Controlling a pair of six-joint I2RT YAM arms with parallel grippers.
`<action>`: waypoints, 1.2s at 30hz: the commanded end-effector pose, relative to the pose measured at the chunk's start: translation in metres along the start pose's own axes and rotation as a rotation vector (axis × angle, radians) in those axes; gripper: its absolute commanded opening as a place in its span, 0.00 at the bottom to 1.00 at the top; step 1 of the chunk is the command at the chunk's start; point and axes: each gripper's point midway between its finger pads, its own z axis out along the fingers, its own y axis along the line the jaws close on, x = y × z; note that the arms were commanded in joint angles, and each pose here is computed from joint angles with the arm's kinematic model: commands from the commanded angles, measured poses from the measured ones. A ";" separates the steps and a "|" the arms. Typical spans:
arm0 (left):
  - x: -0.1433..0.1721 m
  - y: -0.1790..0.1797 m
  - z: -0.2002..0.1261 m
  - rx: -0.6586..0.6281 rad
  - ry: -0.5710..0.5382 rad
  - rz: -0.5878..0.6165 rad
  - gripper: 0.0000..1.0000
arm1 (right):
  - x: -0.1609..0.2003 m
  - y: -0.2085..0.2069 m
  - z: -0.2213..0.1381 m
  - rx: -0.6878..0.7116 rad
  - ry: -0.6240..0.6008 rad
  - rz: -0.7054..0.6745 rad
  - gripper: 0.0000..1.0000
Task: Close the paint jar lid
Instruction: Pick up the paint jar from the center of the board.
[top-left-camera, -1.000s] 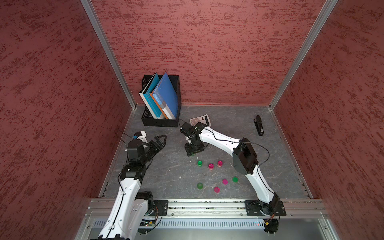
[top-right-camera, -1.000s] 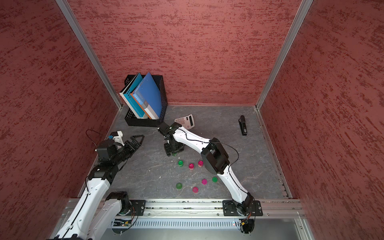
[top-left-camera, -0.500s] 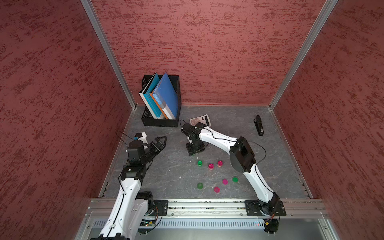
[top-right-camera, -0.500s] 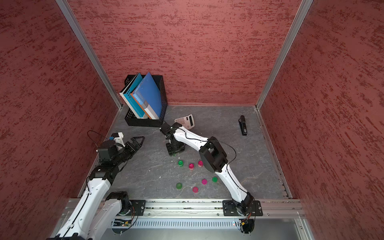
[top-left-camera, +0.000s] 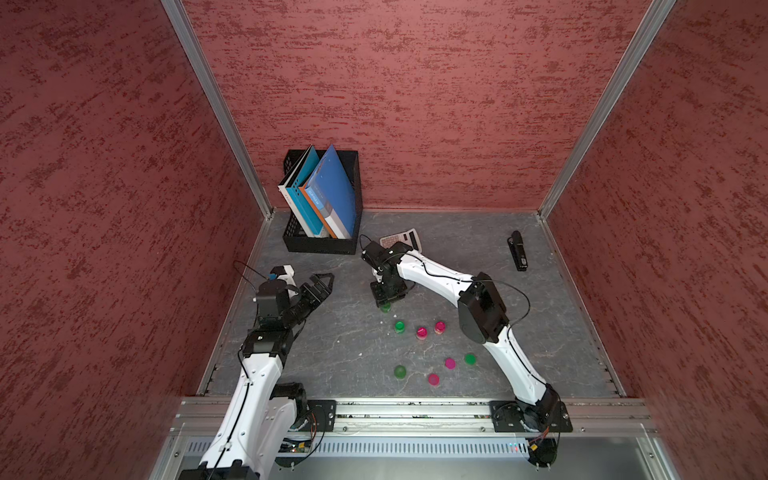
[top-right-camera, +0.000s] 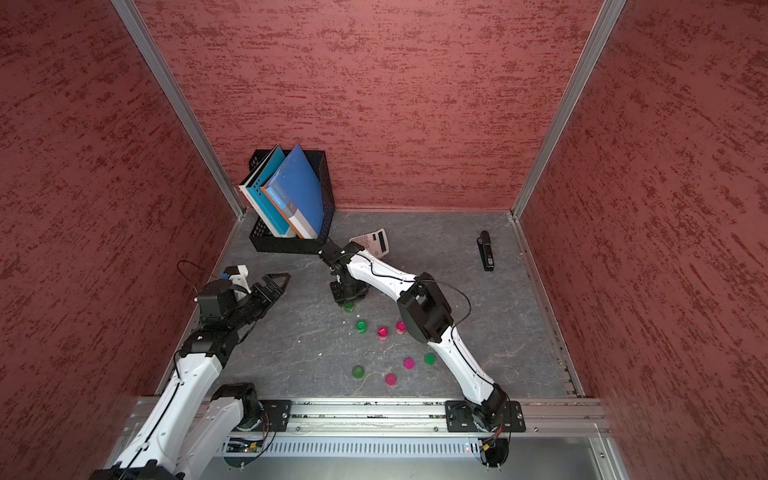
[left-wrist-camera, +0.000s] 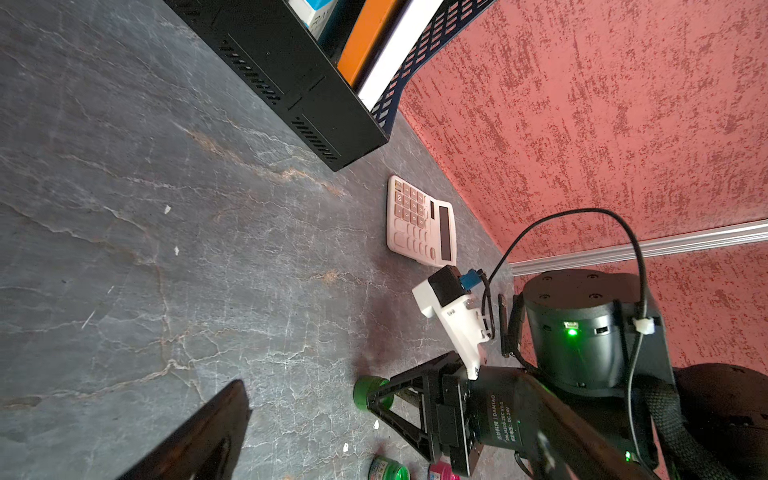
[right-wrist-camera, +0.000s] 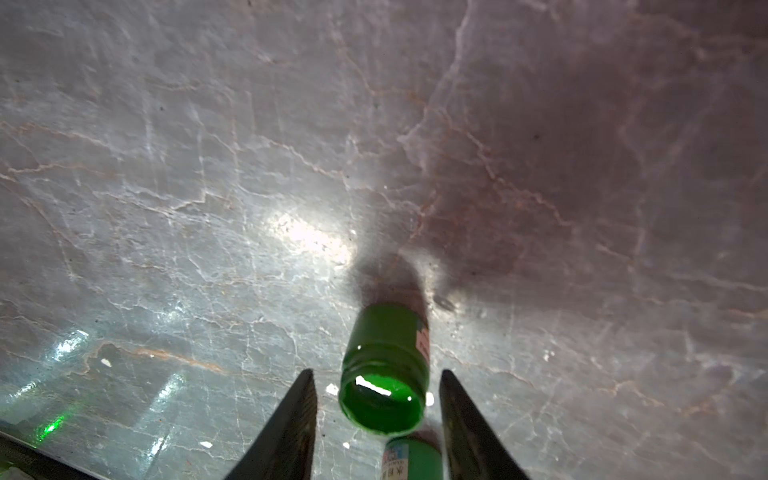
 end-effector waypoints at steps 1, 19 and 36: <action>-0.002 -0.001 0.000 0.014 -0.005 0.028 1.00 | 0.001 -0.001 0.009 -0.004 0.027 -0.003 0.43; -0.001 0.002 0.001 0.011 -0.002 0.021 1.00 | 0.007 -0.008 0.005 0.027 0.047 0.000 0.34; 0.002 -0.003 0.005 0.057 0.011 0.069 1.00 | -0.002 -0.005 -0.030 0.001 -0.020 -0.009 0.26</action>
